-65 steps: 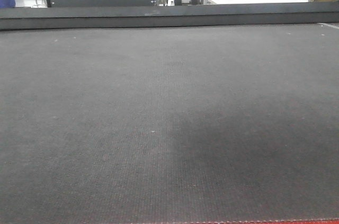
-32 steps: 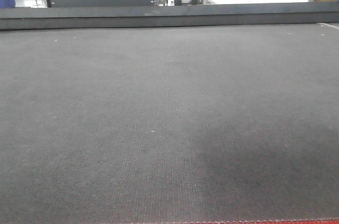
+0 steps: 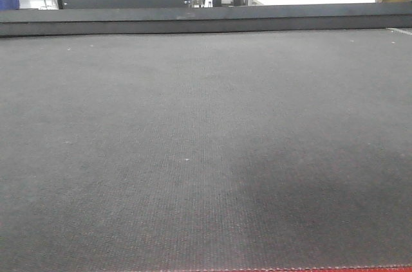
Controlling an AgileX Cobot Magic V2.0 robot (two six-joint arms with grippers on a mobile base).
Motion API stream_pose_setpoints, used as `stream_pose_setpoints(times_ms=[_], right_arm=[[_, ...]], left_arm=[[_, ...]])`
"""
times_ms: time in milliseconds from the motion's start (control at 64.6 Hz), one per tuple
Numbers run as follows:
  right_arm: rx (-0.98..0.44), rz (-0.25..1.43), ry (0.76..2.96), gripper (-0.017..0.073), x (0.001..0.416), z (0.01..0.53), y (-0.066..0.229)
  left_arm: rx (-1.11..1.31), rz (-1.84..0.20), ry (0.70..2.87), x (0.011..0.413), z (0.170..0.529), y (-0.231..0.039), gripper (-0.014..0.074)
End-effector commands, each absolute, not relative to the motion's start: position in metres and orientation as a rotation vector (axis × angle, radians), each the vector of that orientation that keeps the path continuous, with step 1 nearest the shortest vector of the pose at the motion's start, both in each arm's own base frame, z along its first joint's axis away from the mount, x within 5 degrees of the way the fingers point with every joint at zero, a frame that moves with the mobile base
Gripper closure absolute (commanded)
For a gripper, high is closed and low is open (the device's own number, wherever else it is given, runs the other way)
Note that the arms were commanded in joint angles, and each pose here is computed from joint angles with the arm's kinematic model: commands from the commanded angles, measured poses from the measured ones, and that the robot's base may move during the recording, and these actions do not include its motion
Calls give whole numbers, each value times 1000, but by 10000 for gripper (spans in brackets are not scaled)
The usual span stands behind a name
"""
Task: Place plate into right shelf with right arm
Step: 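Raise the held plate and turn the base away from the table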
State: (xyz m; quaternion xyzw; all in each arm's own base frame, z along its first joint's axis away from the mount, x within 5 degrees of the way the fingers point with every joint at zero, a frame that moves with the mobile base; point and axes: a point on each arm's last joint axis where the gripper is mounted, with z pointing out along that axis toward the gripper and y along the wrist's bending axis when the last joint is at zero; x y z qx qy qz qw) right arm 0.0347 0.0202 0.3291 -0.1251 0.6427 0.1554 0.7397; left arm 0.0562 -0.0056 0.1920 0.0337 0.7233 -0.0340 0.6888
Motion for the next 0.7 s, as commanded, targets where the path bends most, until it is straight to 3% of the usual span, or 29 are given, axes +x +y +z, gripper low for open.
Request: stream_pose_setpoints(times_ms=[0, 681], right_arm=[[-214, 346, 1318, 496, 33, 344, 17], [-215, 347, 1317, 496, 33, 344, 17]], left_arm=[[65, -83, 1536, 56, 197, -5, 640], [65, -83, 1536, 56, 197, -5, 640]])
